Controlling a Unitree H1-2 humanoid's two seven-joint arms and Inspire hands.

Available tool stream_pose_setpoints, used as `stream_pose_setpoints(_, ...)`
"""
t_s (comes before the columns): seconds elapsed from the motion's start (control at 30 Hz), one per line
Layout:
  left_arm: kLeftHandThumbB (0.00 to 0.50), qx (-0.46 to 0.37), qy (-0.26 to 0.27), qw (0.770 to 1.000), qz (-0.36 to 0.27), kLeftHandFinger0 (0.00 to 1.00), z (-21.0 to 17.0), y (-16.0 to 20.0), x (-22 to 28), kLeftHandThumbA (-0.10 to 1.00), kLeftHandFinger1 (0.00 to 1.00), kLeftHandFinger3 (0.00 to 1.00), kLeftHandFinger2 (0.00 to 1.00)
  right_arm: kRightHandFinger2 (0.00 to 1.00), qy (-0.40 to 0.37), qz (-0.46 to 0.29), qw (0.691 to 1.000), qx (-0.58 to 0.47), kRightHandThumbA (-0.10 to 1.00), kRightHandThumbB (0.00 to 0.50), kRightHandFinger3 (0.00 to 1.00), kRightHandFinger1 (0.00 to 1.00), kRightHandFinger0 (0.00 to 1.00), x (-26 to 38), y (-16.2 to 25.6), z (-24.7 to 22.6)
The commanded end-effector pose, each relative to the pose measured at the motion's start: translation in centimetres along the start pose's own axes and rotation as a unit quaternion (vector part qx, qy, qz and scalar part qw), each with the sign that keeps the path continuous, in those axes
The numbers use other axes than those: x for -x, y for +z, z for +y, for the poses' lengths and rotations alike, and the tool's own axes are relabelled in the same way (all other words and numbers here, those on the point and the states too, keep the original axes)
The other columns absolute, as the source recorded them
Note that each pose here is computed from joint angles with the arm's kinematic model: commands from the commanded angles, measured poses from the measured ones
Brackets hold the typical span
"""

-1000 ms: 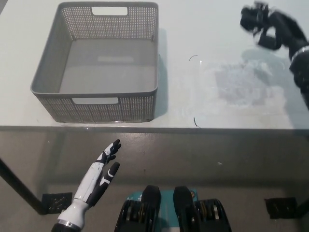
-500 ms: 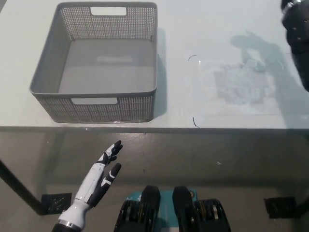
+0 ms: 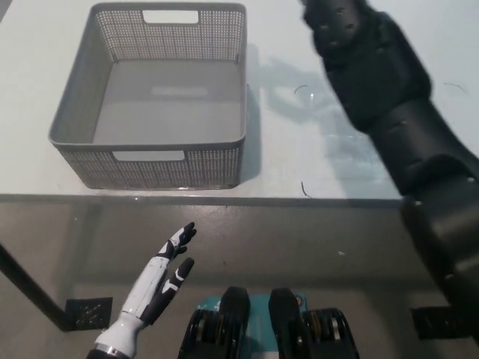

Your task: Use the right hand to pick up a webcam and put it into a container on the left side

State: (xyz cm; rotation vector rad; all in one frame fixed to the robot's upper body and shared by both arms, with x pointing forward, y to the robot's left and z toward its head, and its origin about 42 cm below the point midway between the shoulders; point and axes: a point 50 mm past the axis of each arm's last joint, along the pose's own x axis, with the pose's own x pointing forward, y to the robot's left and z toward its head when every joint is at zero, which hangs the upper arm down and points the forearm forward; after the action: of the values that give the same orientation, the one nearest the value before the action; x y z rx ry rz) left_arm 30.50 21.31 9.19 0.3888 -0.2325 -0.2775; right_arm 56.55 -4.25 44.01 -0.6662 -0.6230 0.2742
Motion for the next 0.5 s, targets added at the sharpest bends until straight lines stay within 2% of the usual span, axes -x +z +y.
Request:
stream_pose_setpoints(0.0,0.093,-0.014,-0.010,0.999,-0.033,1.00,0.3,1.1,-0.7,1.00,1.00,1.00,1.00,0.66,-0.016,-0.062,0.998,-0.001,-0.10,0.180,0.76,0.31,0.01,-2.7,5.7,0.5)
stream_pose_setpoints(0.03,0.094,-0.014,-0.009,0.999,-0.034,1.00,0.2,1.1,-0.7,1.00,1.00,1.00,1.00,0.66,-0.012,-0.060,0.998,-0.001,-0.10,0.178,0.76,0.28,0.00,-2.7,5.7,1.0)
stream_pose_setpoints(0.07,0.106,-0.016,-0.009,0.999,-0.035,1.00,0.2,1.2,-0.8,1.00,1.00,1.00,1.00,0.72,-0.001,-0.056,0.998,-0.004,-0.10,0.169,0.80,0.27,0.00,-2.7,5.9,1.9)
stream_pose_setpoints(0.13,0.115,-0.017,-0.008,0.999,-0.033,1.00,0.1,1.1,-0.6,1.00,1.00,1.00,1.00,0.80,0.019,-0.041,0.999,-0.005,-0.10,0.159,0.86,0.34,0.00,-2.7,6.0,3.6)
stream_pose_setpoints(0.2,0.121,-0.019,-0.007,0.999,-0.035,1.00,0.3,1.2,-0.7,1.00,1.00,1.00,1.00,0.84,0.030,-0.039,0.999,0.010,-0.10,0.159,0.89,0.40,0.00,-2.6,6.3,5.1)
stream_pose_setpoints(0.27,0.131,-0.014,-0.005,0.999,-0.030,1.00,0.3,1.2,-0.5,1.00,1.00,1.00,1.00,0.80,0.043,-0.032,0.999,0.005,-0.10,0.177,0.86,0.37,0.00,-2.4,6.2,6.5)
stream_pose_setpoints(0.47,0.150,-0.019,-0.009,0.999,-0.035,1.00,0.3,1.4,-0.7,1.00,1.00,1.00,1.00,0.77,0.085,-0.028,0.995,0.045,-0.10,0.177,0.87,0.36,0.00,-1.3,5.4,9.6)
